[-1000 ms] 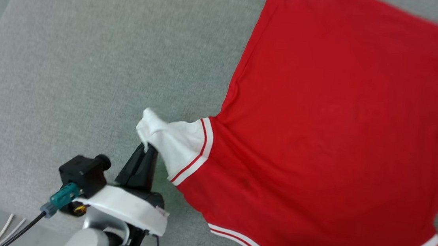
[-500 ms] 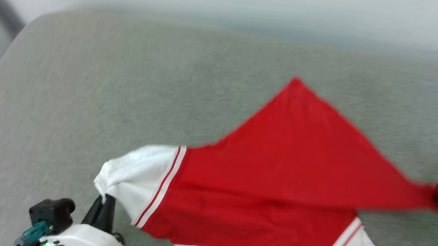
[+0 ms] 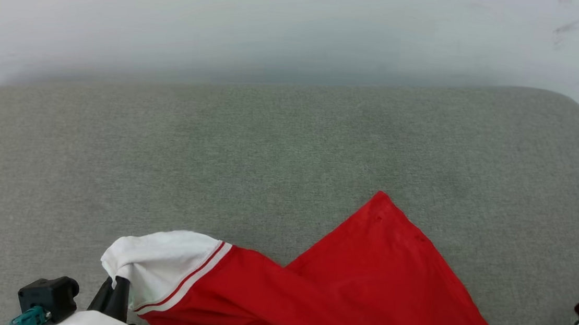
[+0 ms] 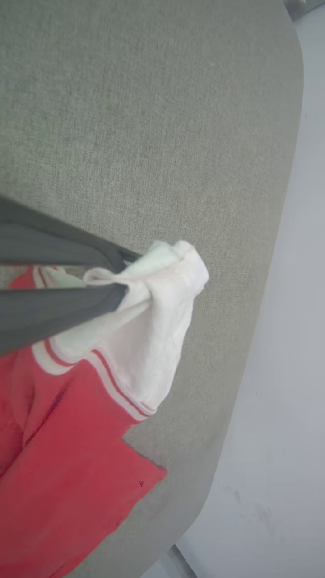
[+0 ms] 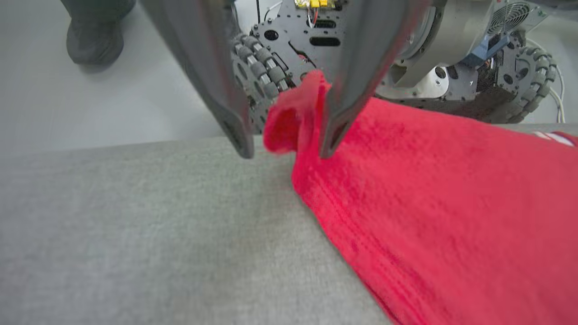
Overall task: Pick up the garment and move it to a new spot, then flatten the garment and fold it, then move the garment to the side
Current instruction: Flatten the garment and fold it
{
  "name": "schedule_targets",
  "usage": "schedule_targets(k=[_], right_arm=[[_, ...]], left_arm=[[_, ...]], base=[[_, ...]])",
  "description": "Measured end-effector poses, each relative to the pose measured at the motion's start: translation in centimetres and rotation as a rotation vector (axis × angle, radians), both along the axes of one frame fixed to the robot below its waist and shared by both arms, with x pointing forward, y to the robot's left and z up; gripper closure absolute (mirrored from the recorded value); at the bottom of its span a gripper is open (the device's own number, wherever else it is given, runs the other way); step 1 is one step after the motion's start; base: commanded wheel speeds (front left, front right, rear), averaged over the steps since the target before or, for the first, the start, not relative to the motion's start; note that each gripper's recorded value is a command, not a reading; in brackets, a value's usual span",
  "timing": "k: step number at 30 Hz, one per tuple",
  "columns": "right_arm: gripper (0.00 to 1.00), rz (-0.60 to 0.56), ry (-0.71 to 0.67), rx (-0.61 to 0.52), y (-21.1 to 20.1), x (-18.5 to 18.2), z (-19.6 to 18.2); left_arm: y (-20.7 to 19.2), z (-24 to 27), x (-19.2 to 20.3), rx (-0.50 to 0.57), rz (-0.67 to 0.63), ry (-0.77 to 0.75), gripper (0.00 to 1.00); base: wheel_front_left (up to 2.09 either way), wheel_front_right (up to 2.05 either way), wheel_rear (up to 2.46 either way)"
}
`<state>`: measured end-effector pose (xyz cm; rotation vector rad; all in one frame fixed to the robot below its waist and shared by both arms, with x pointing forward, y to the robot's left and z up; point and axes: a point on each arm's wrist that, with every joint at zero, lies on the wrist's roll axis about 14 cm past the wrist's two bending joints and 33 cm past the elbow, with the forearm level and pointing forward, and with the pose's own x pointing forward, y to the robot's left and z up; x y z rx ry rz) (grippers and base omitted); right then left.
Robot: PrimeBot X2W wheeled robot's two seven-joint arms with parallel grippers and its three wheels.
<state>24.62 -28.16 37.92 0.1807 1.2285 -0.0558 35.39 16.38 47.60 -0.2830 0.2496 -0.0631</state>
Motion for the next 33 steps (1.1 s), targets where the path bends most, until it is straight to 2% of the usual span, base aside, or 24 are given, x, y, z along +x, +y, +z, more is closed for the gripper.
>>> schedule_targets(k=[5,10,13,17,20,24,28,33], right_arm=[[0.00,-0.041,-0.339,-0.048,-0.7,5.1,3.5],[0.00,-0.046,-0.765,-0.076,0.0,11.6,9.4],[0.00,-0.025,-0.875,-0.056,1.3,14.1,10.5],[0.00,0.033,-0.866,-0.017,3.2,17.4,9.9],[0.00,0.120,-0.786,0.014,5.5,19.8,8.9],[0.00,0.249,-0.575,0.046,8.3,21.5,6.0],[0.00,0.331,-0.377,0.075,10.3,22.2,3.2],[0.00,0.425,-0.210,0.115,13.3,22.0,-0.1]], left_arm=[[-0.4,-0.5,0.3,0.002,-0.017,0.020,1.00],[-0.8,-0.6,0.8,-0.001,-0.027,0.026,1.00],[-1.1,-0.2,1.6,-0.007,-0.036,0.009,1.00],[-1.5,0.2,3.2,-0.016,-0.045,-0.016,1.00],[-1.8,0.0,4.3,-0.021,-0.050,-0.021,1.00],[-1.9,-0.7,5.4,-0.028,-0.053,-0.018,1.00],[-1.7,-1.8,6.1,-0.029,-0.047,0.000,1.00],[-1.5,-3.1,6.7,-0.036,-0.037,0.023,1.00]], base=[[0.00,0.00,0.00],[0.00,0.00,0.00],[0.00,0.00,0.00],[0.00,0.00,0.00],[0.00,0.00,0.00],[0.00,0.00,0.00],[0.00,0.00,0.00],[0.00,0.00,0.00]])
